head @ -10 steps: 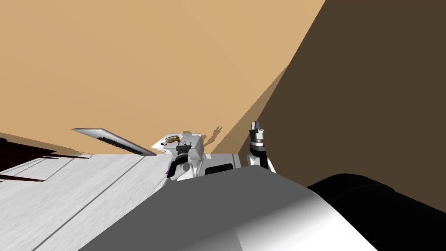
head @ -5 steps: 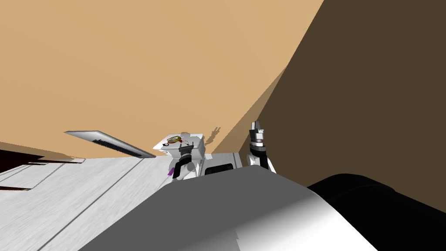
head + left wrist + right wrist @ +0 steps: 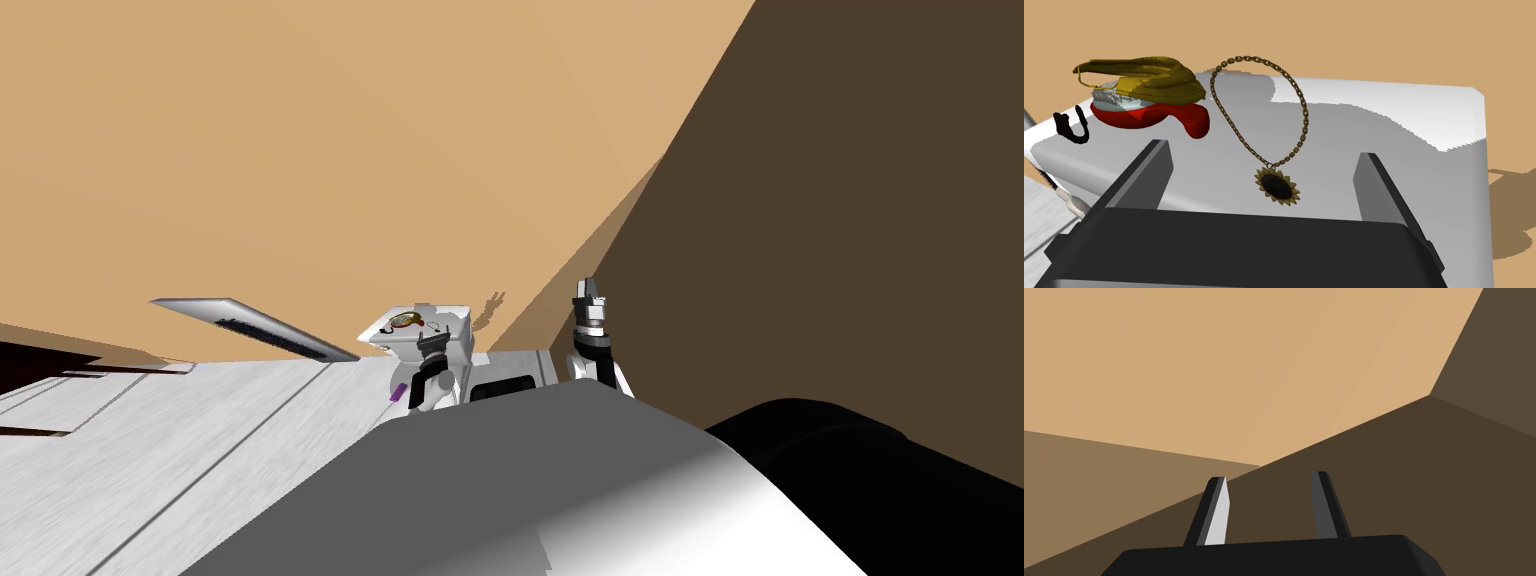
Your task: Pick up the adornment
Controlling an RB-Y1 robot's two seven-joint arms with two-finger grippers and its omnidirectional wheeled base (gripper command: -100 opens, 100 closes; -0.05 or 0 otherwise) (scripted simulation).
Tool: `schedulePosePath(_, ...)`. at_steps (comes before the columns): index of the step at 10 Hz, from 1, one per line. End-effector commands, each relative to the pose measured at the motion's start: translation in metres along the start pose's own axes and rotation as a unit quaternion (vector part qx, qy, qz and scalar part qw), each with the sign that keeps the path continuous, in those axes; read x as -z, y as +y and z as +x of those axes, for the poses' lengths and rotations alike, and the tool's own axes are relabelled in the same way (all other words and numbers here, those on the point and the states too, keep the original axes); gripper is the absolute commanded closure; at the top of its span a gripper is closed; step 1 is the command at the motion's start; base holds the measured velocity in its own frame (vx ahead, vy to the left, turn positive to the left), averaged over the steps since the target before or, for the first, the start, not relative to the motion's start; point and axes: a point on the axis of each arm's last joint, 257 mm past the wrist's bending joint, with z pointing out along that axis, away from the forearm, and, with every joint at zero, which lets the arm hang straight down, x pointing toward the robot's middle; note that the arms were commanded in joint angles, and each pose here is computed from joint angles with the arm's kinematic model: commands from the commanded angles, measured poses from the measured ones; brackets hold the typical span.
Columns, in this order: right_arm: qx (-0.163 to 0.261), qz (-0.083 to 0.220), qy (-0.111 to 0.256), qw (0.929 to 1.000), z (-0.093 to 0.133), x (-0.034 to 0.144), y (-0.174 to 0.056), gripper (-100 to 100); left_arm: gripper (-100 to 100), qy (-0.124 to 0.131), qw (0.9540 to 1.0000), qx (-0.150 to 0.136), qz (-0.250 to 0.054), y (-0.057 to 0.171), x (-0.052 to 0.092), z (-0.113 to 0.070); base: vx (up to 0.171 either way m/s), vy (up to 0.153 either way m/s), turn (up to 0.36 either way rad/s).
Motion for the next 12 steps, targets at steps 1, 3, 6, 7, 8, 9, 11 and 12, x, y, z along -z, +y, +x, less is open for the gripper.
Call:
schedulePosePath(1, 0.0, 0.0, 0.0, 1.0, 0.0, 0.0, 0.0, 0, 0, 0.0, 1.0, 0.0, 0.0, 0.0, 0.0, 0.0, 0.0, 0.0, 0.0)
schedulePosePath(3, 0.0, 0.0, 0.0, 1.0, 0.0, 0.0, 0.0, 0, -100, -0.002, 1.0, 0.006, -0.003, 0.002, -0.013, -0.006, -0.062, -0.007, -0.106)
schedulePosePath(6, 0.0, 0.0, 0.0, 1.0, 0.0, 0.0, 0.0, 0, -100, -0.004, 0.9999, 0.01, -0.004, 0.002, -0.026, -0.011, -0.068, -0.015, -0.059)
schedulePosePath(7, 0.0, 0.0, 0.0, 1.0, 0.0, 0.0, 0.0, 0, -100, 0.006, 0.9999, 0.013, 0.0, -0.003, -0.041, -0.005, -0.058, -0.021, -0.131)
schedulePosePath(8, 0.0, 0.0, 0.0, 1.0, 0.0, 0.0, 0.0, 0, -100, -0.007, 0.9999, 0.013, -0.002, -0.001, -0.04, -0.016, -0.057, -0.014, -0.072)
schedulePosePath(9, 0.0, 0.0, 0.0, 1.0, 0.0, 0.0, 0.0, 0, -100, 0.006, 0.9999, 0.013, 0.003, -0.008, -0.055, -0.007, -0.068, -0.023, -0.105)
schedulePosePath(11, 0.0, 0.0, 0.0, 1.0, 0.0, 0.0, 0.0, 0, -100, -0.009, 0.9999, 0.014, 0.003, -0.006, -0.055, -0.02, -0.049, -0.011, -0.035)
schedulePosePath(12, 0.0, 0.0, 0.0, 1.0, 0.0, 0.0, 0.0, 0, -100, 0.0, 0.9998, 0.016, 0.01, -0.015, -0.07, -0.012, -0.066, -0.008, -0.106)
